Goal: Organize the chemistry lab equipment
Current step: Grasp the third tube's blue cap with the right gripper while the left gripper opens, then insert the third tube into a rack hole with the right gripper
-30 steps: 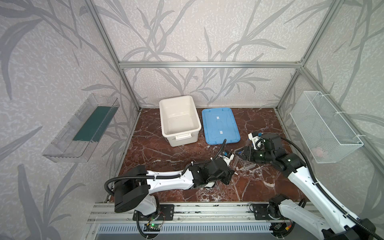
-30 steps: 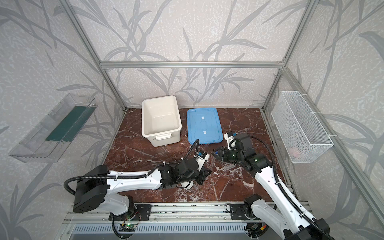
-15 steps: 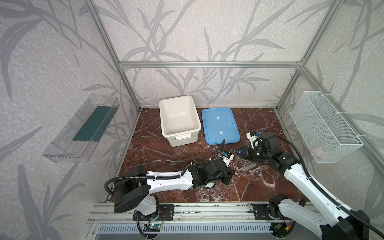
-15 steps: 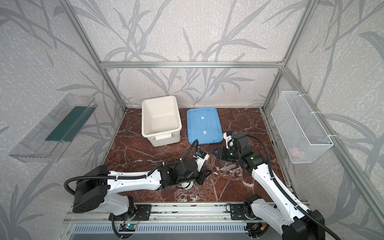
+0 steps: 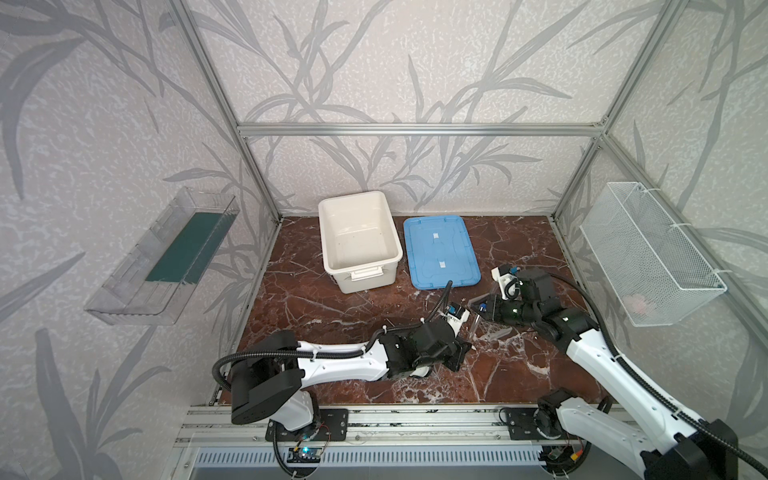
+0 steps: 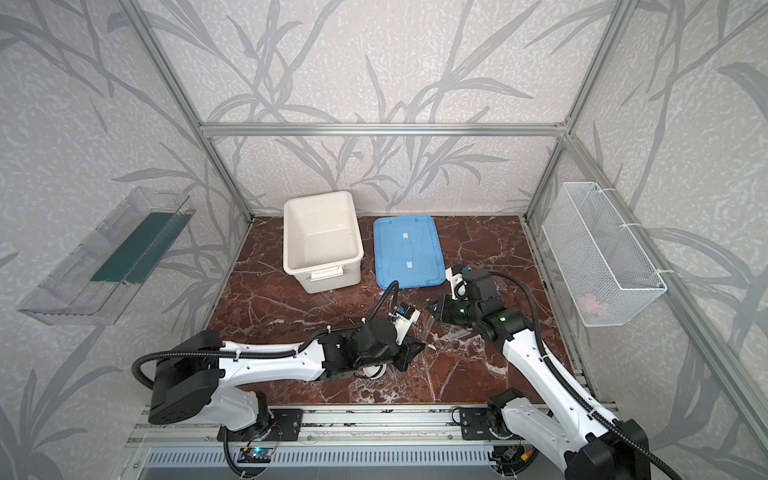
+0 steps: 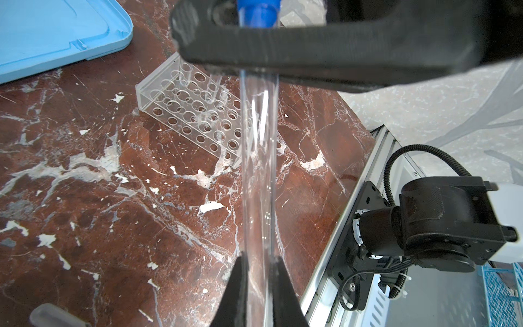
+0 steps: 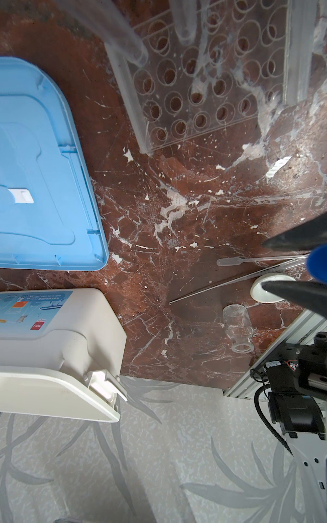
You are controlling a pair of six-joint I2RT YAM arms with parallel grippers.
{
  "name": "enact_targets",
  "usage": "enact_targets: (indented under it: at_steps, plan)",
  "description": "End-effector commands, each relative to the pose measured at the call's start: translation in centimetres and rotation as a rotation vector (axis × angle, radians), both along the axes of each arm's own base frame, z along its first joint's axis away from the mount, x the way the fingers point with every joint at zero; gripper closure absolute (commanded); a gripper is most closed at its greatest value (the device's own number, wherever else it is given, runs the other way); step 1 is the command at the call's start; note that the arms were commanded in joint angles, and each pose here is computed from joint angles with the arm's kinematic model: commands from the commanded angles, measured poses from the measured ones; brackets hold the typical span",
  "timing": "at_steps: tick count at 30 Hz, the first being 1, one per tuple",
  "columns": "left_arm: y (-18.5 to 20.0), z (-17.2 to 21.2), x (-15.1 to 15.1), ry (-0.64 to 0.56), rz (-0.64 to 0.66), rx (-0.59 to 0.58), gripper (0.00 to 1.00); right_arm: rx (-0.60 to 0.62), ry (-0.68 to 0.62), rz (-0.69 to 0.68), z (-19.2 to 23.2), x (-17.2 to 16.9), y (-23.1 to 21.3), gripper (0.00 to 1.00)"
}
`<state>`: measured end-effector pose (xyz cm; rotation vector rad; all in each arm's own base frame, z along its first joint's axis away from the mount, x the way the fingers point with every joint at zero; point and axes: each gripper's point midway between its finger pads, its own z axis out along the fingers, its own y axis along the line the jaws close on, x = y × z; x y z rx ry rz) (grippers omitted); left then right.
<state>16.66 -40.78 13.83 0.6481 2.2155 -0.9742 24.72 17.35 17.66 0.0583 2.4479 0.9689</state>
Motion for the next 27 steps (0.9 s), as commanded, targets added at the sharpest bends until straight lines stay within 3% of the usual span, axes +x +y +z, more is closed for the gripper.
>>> enact_targets:
  at_steps: [1,4,5,11,19,27]
  plan:
    - [-0.7,1.0,0.2,-0.004,0.008,-0.035,0.68,-0.008,-0.026,0.004,0.3,-0.2,-0.2,0.81]
    - [-0.6,2.1,0.5,-0.004,0.031,-0.036,0.09,-0.048,-0.071,-0.025,0.8,-0.2,-1.1,0.81]
    - [-0.5,2.8,0.7,0.008,0.053,-0.032,0.01,-0.075,-0.094,-0.04,1.0,-0.1,-1.7,0.81]
    - [-1.1,6.3,1.6,0.137,0.175,-0.136,0.01,-0.29,-0.291,-0.184,3.0,0.1,-6.7,0.81]
    - [-3.2,3.9,2.0,0.215,0.188,-0.119,0.01,-0.554,-0.479,-0.431,4.9,1.6,-13.0,0.81]
    - [-5.1,3.1,2.3,0.236,0.156,-0.136,0.01,-0.517,-0.664,-0.473,5.3,3.8,-12.4,0.81]
